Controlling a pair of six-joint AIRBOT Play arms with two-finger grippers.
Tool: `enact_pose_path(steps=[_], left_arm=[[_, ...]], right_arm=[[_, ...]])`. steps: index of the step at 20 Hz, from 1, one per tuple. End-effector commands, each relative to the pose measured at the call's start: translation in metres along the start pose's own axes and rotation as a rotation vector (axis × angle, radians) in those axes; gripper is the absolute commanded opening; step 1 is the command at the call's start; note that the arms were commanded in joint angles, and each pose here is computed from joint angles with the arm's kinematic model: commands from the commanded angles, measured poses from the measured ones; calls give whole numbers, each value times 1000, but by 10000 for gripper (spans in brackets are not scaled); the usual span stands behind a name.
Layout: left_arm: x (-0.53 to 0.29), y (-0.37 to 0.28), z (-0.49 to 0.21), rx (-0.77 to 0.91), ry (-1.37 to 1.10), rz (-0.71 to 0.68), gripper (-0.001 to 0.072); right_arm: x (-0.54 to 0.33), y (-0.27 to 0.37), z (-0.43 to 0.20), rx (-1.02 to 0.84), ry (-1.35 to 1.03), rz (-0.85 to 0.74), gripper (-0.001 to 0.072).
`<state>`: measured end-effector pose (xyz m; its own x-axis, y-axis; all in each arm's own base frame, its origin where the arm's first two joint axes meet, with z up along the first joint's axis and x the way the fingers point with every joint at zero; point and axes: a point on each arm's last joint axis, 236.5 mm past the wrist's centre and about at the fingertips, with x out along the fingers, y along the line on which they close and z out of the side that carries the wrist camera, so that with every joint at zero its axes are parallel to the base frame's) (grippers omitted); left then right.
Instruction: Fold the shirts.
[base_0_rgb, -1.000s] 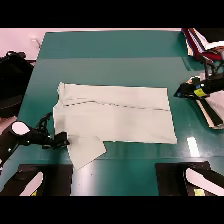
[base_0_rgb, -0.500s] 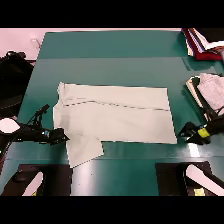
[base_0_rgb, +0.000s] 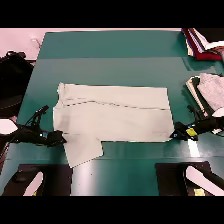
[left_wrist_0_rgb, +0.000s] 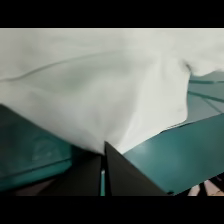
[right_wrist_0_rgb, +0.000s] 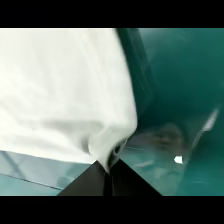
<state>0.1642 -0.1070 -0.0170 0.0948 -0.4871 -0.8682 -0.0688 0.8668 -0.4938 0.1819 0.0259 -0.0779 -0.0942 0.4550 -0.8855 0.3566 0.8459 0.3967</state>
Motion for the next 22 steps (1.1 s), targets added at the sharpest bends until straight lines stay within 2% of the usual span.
enact_pose_path(steps=[1, 4, 6, 12, 16, 20, 21, 22], left_arm=[[-22, 17, -33, 7, 22, 113, 20], [-35, 5, -56, 37, 9, 88, 21], [-43, -3, -38, 48, -55, 78, 21], [-48, -8, 97, 112, -221, 91, 22], [-36, -1, 186, 114, -238, 109, 23], [-3, 17, 211, 99, -152, 117, 25], [1, 19, 211, 94, -142, 118, 27], [1, 19, 213, 94, -149, 118, 74]], right_arm=[[-31, -22, -21, -122, 14, -220, 17], [-65, -30, -31, -160, -73, -315, 17], [-85, -13, -16, -182, -196, -292, 17], [-110, 53, 63, -199, -300, -70, 16], [-93, 70, 112, -214, -226, -64, 17], [-69, 88, 148, -249, -182, -72, 19], [-66, 91, 154, -255, -176, -72, 63], [-66, 91, 160, -255, -177, -71, 286]])
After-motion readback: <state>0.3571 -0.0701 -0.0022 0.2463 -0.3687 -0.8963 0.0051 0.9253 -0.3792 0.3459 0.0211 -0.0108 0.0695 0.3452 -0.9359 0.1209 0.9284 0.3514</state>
